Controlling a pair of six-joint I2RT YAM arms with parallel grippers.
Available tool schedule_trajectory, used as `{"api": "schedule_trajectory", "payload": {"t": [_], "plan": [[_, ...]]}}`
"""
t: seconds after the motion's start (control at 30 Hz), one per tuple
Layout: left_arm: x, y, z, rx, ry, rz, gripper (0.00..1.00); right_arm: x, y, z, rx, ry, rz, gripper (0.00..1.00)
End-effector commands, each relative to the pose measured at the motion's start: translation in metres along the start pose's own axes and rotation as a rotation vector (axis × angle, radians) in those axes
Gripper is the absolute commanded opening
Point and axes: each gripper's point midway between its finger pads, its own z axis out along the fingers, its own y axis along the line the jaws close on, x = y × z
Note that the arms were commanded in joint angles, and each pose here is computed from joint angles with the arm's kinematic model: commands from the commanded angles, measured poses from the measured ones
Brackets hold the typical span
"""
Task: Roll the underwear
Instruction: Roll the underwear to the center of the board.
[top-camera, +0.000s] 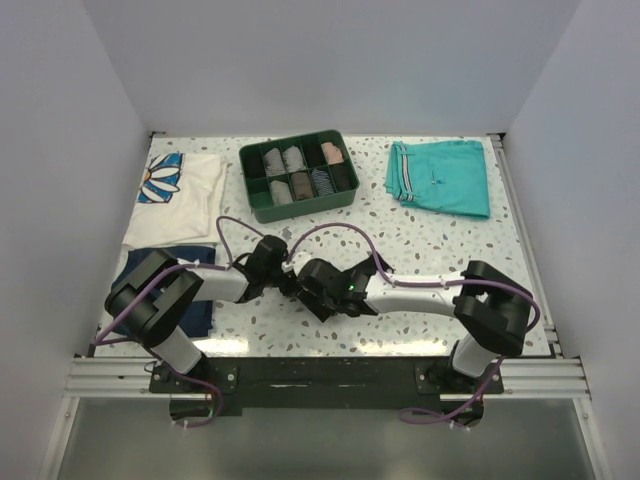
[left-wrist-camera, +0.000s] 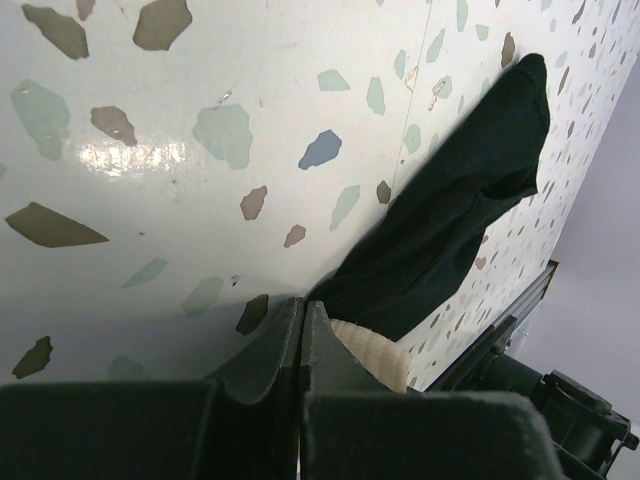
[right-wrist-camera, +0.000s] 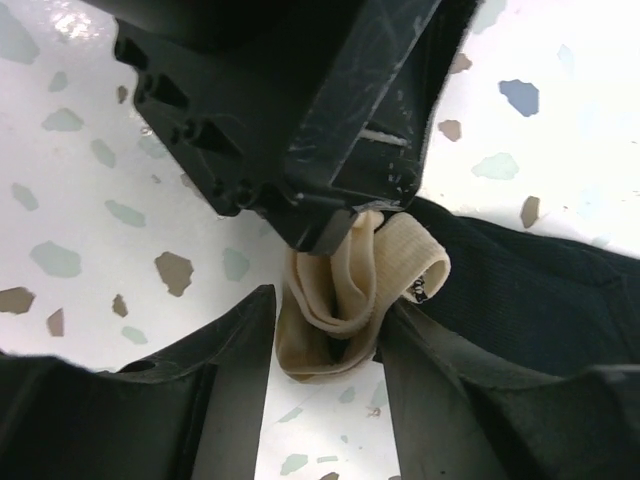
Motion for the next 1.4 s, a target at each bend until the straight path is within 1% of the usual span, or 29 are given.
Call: {"api": "schedule_trajectory", "payload": {"t": [0.0, 0.13, 0.17, 0.27, 0.37, 0.47, 0.5, 0.53, 0.6, 0.63, 0.67, 0.73, 0.77, 0.9, 0.93, 1.0, 1.03, 1.07, 1.1, 1.13, 1.2, 1.23, 1.27, 1.33, 1.37], "plan": [[0.031, 0.061, -0.002, -0.219, 0.090, 0.005, 0.00, -0.011, -0.008, -0.002, 0.076, -0.032, 0.023, 0.46], [0.030, 0.060, -0.002, -0.214, 0.089, 0.003, 0.00, -0.006, -0.007, 0.000, 0.078, -0.023, 0.025, 0.40], [0.030, 0.059, -0.002, -0.210, 0.089, 0.004, 0.00, -0.006, -0.006, 0.000, 0.076, -0.027, 0.027, 0.38], [0.029, 0.058, -0.002, -0.205, 0.087, 0.002, 0.00, -0.006, -0.001, 0.000, 0.056, -0.040, 0.032, 0.37], [0.030, 0.057, -0.002, -0.196, 0.086, -0.001, 0.00, -0.006, 0.004, 0.002, 0.032, -0.043, 0.033, 0.32], [0.029, 0.055, -0.002, -0.189, 0.084, 0.000, 0.00, -0.005, 0.011, 0.004, 0.000, -0.045, 0.043, 0.24], [0.029, 0.053, -0.003, -0.184, 0.084, 0.001, 0.00, -0.003, 0.012, 0.005, -0.006, -0.043, 0.047, 0.19], [0.029, 0.053, -0.003, -0.182, 0.082, 0.001, 0.00, -0.003, 0.013, 0.006, -0.010, -0.046, 0.057, 0.16], [0.027, 0.050, -0.005, -0.171, 0.071, 0.003, 0.03, 0.003, 0.016, 0.008, -0.025, -0.043, 0.069, 0.11], [0.026, 0.048, -0.006, -0.166, 0.064, 0.004, 0.04, 0.007, 0.016, 0.009, -0.027, -0.038, 0.082, 0.03], [0.025, 0.047, -0.006, -0.161, 0.059, 0.004, 0.06, 0.006, 0.018, 0.009, -0.037, -0.049, 0.095, 0.00], [0.023, 0.044, -0.008, -0.150, 0.045, 0.004, 0.09, 0.014, 0.022, 0.009, -0.065, -0.043, 0.127, 0.00], [0.022, 0.042, -0.009, -0.145, 0.041, 0.007, 0.11, 0.009, 0.024, 0.007, -0.078, -0.070, 0.141, 0.00], [0.017, 0.036, -0.014, -0.130, 0.011, 0.014, 0.16, 0.009, 0.029, 0.004, -0.111, -0.091, 0.192, 0.00], [0.016, 0.036, -0.015, -0.130, 0.008, 0.014, 0.19, 0.013, 0.030, 0.004, -0.123, -0.084, 0.213, 0.00], [0.013, 0.032, -0.018, -0.120, -0.007, 0.020, 0.20, 0.007, 0.029, 0.001, -0.149, -0.115, 0.254, 0.00], [0.012, 0.033, -0.019, -0.126, -0.015, 0.023, 0.22, 0.014, 0.030, 0.000, -0.166, -0.101, 0.280, 0.00], [0.010, 0.031, -0.021, -0.122, -0.025, 0.028, 0.24, 0.007, 0.030, -0.002, -0.187, -0.132, 0.304, 0.00], [0.009, 0.029, -0.022, -0.121, -0.031, 0.031, 0.26, 0.006, 0.026, -0.002, -0.195, -0.141, 0.333, 0.00], [0.008, 0.030, -0.024, -0.125, -0.038, 0.035, 0.30, 0.010, 0.024, -0.004, -0.213, -0.144, 0.368, 0.00], [0.004, 0.026, -0.028, -0.118, -0.059, 0.040, 0.39, 0.004, 0.018, -0.007, -0.265, -0.172, 0.427, 0.00], [0.002, 0.027, -0.030, -0.125, -0.070, 0.041, 0.47, 0.009, 0.015, -0.008, -0.280, -0.170, 0.460, 0.00], [0.000, 0.022, -0.033, -0.113, -0.081, 0.047, 0.49, 0.003, 0.010, -0.010, -0.313, -0.192, 0.494, 0.00], [-0.005, 0.022, -0.037, -0.121, -0.113, 0.052, 0.58, 0.010, 0.004, -0.011, -0.331, -0.190, 0.536, 0.00], [-0.009, 0.017, -0.042, -0.107, -0.134, 0.058, 0.60, 0.004, -0.004, -0.013, -0.341, -0.216, 0.563, 0.00]]}}
